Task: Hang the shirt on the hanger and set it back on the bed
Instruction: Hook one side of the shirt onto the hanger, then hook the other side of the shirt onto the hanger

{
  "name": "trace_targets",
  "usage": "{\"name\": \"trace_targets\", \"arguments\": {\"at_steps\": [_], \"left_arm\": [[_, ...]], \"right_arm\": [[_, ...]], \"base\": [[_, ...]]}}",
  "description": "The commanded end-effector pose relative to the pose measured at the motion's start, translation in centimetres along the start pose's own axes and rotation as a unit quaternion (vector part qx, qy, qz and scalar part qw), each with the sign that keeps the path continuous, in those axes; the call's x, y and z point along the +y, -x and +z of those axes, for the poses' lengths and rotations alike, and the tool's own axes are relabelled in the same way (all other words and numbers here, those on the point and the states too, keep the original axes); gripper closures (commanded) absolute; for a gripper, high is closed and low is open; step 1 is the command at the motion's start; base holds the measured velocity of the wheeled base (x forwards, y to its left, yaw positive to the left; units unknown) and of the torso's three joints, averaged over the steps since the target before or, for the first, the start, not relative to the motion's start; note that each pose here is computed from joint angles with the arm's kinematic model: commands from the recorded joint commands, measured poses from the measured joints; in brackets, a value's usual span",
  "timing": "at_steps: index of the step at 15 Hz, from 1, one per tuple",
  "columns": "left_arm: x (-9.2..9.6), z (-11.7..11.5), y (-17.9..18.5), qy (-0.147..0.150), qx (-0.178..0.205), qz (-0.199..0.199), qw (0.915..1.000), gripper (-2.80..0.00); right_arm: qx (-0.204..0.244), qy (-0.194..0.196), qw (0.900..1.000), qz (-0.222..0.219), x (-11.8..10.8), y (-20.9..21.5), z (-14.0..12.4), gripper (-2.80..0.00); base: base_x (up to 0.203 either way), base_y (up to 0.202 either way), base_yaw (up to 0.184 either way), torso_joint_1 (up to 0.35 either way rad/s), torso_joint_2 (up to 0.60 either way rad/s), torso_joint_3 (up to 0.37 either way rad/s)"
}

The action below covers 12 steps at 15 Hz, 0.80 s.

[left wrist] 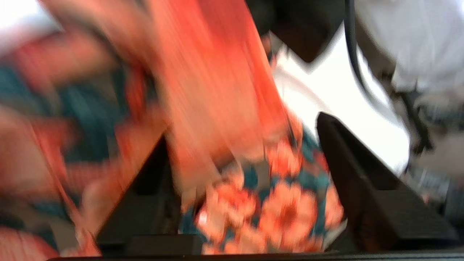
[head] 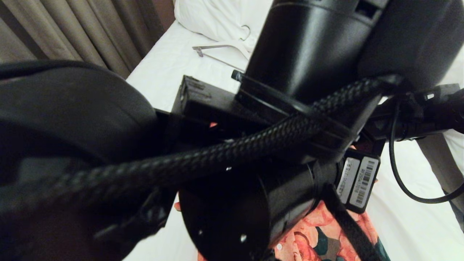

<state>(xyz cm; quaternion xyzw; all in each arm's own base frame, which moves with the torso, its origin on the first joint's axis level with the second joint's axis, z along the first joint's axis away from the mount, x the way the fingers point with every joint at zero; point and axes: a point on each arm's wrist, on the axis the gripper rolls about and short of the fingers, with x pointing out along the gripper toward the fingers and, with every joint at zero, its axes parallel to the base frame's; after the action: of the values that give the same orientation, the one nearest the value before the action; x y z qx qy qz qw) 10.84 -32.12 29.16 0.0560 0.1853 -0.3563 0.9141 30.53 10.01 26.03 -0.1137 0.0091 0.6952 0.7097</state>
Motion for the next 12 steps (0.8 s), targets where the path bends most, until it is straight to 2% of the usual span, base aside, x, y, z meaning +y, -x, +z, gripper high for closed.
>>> {"name": "trace_targets", "arguments": {"at_steps": [1, 3, 5, 8, 9, 10, 12], "left_arm": [[0.4, -1.4, 1.7, -0.018, 0.020, -0.004, 0.9996, -2.80], [0.9, -4.0, 2.7, -0.050, 0.070, 0.000, 0.9963, -2.80], [2.5, -6.1, 4.9, -0.069, 0.102, 0.005, 0.9923, -2.80], [6.8, -6.6, 10.1, -0.053, 0.083, 0.016, 0.9950, -2.80], [8.8, -6.4, 12.0, -0.042, 0.063, 0.031, 0.9966, -0.94], [10.8, -6.1, 14.1, -0.033, 0.037, 0.047, 0.9977, 0.00], [14.3, -5.9, 18.9, -0.017, -0.021, 0.084, 0.9961, 0.00]], "right_arm": [[-0.003, 0.005, 1.000, 0.002, 0.0, 0.1, 0.2, 0.00], [-0.006, 0.013, 1.000, 0.003, -0.2, -0.1, 0.6, 0.00], [-0.010, 0.024, 1.000, 0.009, -0.3, -0.6, 1.2, 0.00], [-0.013, 0.023, 0.999, 0.036, 0.4, -2.2, 1.5, 0.00], [-0.015, 0.020, 0.999, 0.046, 0.7, -2.8, 1.8, 0.00], [-0.017, 0.015, 0.999, 0.045, 0.6, -2.8, 2.3, 0.00], [-0.020, -0.005, 0.999, 0.049, 0.2, -3.3, 2.9, 0.00]], "base": [[0.000, 0.000, 0.000, 0.000, 0.00, 0.000], [0.000, 0.000, 0.000, 0.000, 0.00, 0.000], [0.000, 0.000, 0.000, 0.000, 0.00, 0.000], [0.000, 0.000, 0.000, 0.000, 0.00, 0.000], [0.000, 0.000, 0.000, 0.000, 0.00, 0.000], [0.000, 0.000, 0.000, 0.000, 0.00, 0.000], [0.000, 0.000, 0.000, 0.000, 0.00, 0.000]]}}
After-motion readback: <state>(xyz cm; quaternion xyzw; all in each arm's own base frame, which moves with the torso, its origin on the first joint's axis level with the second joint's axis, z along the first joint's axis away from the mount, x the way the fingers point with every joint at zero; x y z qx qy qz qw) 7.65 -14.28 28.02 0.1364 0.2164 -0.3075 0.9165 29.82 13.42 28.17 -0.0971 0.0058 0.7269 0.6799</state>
